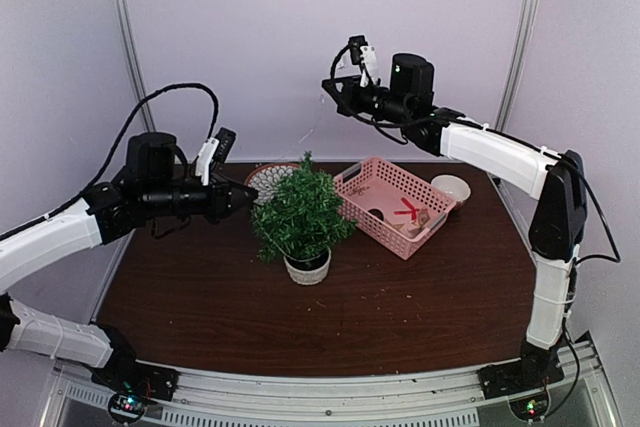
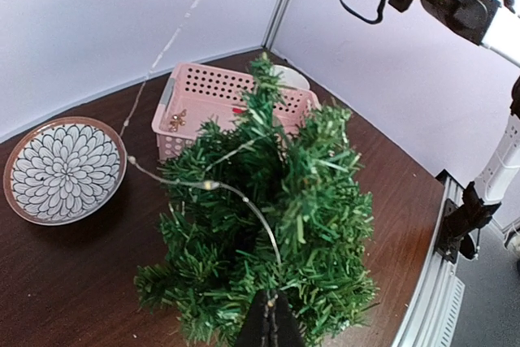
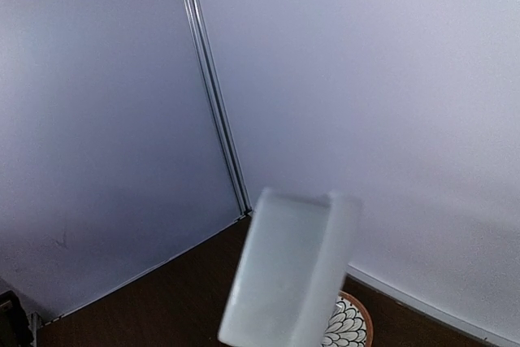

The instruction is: Decorate the small christmas tree

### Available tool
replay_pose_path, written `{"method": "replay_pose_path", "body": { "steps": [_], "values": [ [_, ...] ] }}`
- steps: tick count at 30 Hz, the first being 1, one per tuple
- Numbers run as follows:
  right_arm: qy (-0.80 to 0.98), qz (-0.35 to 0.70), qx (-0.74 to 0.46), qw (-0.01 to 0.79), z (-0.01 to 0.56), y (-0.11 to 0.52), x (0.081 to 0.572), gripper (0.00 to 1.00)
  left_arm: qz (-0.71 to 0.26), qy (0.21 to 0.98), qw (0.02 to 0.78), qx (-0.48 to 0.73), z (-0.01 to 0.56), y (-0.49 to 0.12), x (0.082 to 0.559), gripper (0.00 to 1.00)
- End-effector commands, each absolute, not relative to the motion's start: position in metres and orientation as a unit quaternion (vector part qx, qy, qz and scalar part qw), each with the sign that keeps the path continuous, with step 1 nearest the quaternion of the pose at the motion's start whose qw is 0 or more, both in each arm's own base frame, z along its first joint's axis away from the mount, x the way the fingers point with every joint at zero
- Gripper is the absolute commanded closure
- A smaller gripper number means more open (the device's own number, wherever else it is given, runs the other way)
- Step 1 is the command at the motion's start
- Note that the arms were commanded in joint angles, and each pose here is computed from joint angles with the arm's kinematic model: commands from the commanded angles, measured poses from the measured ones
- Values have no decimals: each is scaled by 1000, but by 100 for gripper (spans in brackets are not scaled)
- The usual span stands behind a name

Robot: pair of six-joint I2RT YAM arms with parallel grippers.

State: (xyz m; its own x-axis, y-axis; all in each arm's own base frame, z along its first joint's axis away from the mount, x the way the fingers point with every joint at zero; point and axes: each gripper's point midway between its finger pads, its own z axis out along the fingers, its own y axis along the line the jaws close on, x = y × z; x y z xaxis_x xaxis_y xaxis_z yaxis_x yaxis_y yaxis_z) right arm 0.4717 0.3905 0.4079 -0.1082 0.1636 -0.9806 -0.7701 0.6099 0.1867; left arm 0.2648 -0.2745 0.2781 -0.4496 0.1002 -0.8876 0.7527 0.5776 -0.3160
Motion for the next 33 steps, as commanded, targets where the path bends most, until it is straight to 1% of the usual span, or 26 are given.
{"method": "replay_pose_path", "body": {
  "steps": [1, 4, 15, 23, 33],
  "values": [
    [631, 365, -236, 643, 426, 378, 463, 100, -326, 777, 466, 270, 283, -273, 285, 100],
    [637, 354, -235, 643, 421, 373, 463, 100, -312, 783, 467, 267, 280, -273, 293, 100],
    [653, 335, -221, 642, 401, 348, 461, 100, -305, 777, 475, 280, 288, -283, 308, 100],
    [662, 328, -219, 637, 389, 339, 456, 100, -324, 762, 475, 298, 299, -294, 309, 100],
    [673, 323, -212, 630, 374, 329, 449, 100, -296, 799, 454, 259, 267, -281, 334, 100]
  ]
}}
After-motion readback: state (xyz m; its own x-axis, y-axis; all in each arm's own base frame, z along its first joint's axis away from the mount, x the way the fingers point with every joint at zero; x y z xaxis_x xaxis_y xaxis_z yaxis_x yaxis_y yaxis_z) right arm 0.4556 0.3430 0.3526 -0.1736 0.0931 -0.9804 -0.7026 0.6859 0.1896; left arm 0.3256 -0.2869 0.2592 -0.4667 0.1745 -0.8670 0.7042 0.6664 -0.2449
